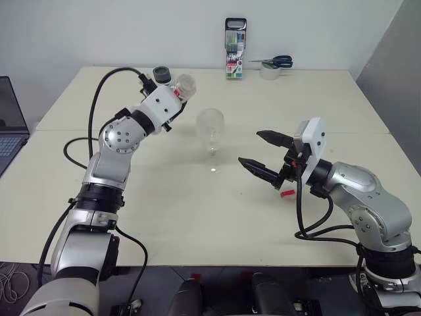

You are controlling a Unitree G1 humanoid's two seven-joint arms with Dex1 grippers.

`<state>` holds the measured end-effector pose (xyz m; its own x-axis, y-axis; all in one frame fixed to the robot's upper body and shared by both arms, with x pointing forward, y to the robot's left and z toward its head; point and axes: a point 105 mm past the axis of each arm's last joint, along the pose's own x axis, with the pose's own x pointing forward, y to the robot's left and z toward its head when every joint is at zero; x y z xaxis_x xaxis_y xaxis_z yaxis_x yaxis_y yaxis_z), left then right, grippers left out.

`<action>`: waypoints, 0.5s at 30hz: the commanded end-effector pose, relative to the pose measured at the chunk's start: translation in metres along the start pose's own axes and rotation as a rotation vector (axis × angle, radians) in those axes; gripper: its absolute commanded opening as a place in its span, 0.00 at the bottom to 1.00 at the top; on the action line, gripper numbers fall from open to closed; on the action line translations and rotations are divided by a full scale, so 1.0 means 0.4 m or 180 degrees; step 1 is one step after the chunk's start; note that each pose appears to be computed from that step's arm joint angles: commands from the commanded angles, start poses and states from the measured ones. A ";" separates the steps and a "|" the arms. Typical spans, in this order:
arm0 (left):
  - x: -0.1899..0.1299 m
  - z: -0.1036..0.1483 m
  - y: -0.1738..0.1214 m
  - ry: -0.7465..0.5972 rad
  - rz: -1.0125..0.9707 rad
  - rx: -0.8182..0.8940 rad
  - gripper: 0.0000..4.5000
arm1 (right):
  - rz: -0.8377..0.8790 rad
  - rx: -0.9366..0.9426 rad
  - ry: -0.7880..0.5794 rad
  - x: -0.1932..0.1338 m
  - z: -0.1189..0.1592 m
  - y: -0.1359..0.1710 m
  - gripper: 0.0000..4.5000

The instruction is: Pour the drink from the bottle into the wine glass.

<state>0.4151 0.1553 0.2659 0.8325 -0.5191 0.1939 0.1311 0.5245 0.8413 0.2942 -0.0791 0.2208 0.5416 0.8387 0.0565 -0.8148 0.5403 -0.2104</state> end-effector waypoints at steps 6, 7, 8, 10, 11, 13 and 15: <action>0.013 0.052 0.024 -0.0377 0.0013 0.0737 0.38 | -0.0047 -0.0146 -0.0201 0.010 0.045 -0.002 1.00; 0.013 0.052 0.027 -0.0388 0.0024 0.0793 0.38 | -0.0054 -0.0144 -0.0202 0.010 0.045 -0.003 1.00; 0.013 0.051 0.029 -0.0398 0.0028 0.0841 0.38 | -0.0060 -0.0143 -0.0203 0.010 0.046 -0.004 1.00; 0.013 0.050 0.031 -0.0419 0.0026 0.0949 0.38 | -0.0069 -0.0142 -0.0214 0.011 0.048 -0.005 1.00; 0.013 0.050 0.031 -0.0435 0.0020 0.1017 0.38 | -0.0070 -0.0141 -0.0218 0.011 0.048 -0.004 1.00; 0.013 0.051 0.030 -0.0467 0.0006 0.1146 0.38 | -0.0066 -0.0141 -0.0215 0.011 0.046 -0.004 1.00; 0.011 0.052 0.028 -0.0505 -0.0017 0.1314 0.38 | -0.0059 -0.0143 -0.0201 0.010 0.042 -0.003 1.00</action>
<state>0.4140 0.1482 0.2666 0.7667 -0.6145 0.1860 -0.0381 0.2456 0.9686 0.2960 -0.0750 0.2263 0.5480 0.8322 0.0843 -0.8058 0.5523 -0.2135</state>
